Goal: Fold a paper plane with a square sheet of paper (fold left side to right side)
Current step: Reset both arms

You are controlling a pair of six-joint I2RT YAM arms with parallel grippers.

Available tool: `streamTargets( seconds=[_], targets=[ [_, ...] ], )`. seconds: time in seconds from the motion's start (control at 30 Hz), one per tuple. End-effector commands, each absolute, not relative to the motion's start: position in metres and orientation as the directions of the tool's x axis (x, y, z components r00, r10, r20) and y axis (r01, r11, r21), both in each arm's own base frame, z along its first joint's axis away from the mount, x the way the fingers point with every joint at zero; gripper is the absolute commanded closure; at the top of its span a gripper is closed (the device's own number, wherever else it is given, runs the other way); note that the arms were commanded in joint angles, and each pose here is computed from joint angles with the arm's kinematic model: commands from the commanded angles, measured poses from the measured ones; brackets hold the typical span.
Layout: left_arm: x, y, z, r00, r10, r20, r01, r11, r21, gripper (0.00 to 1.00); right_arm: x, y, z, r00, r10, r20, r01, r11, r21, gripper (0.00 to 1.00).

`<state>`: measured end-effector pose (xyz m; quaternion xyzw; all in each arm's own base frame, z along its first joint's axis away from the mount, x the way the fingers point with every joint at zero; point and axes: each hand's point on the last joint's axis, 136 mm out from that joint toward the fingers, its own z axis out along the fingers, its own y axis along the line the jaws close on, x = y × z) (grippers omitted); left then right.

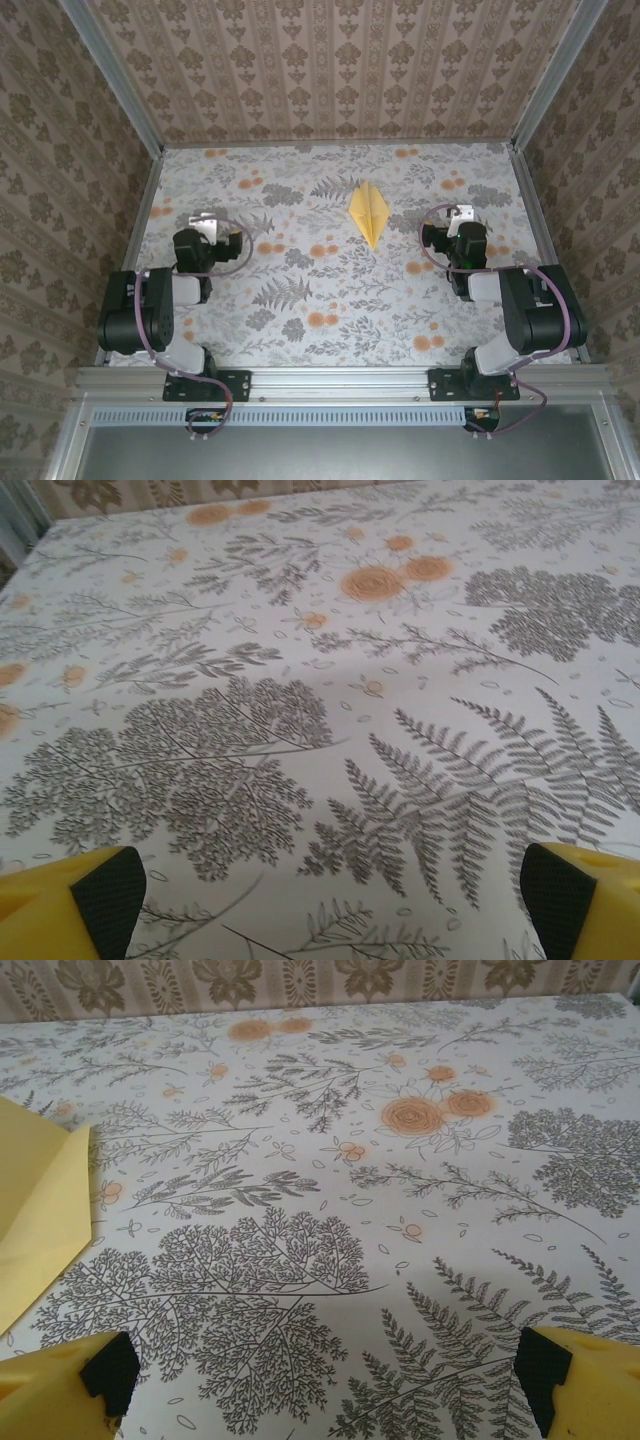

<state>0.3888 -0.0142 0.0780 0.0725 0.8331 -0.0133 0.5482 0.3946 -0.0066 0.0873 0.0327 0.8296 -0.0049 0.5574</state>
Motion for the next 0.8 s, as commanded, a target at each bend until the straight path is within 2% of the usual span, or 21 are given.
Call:
streamTargets(
  seconds=[0.0,0.77],
  targets=[
    [0.3989,-0.0089,0.0944,-0.345,0.086,-0.935,0.101,0.993,0.054,0.00,0.3998,-0.0032,0.0973,-0.346,0.035,-0.938,0.032,0.999,0.025,0.00],
    [0.3993,-0.0086,0.0934,-0.352,0.097,-0.931,0.083,0.994,0.072,0.00,0.4001,-0.0032,0.0975,-0.346,0.030,-0.938,0.036,0.999,0.019,0.00]
  ],
)
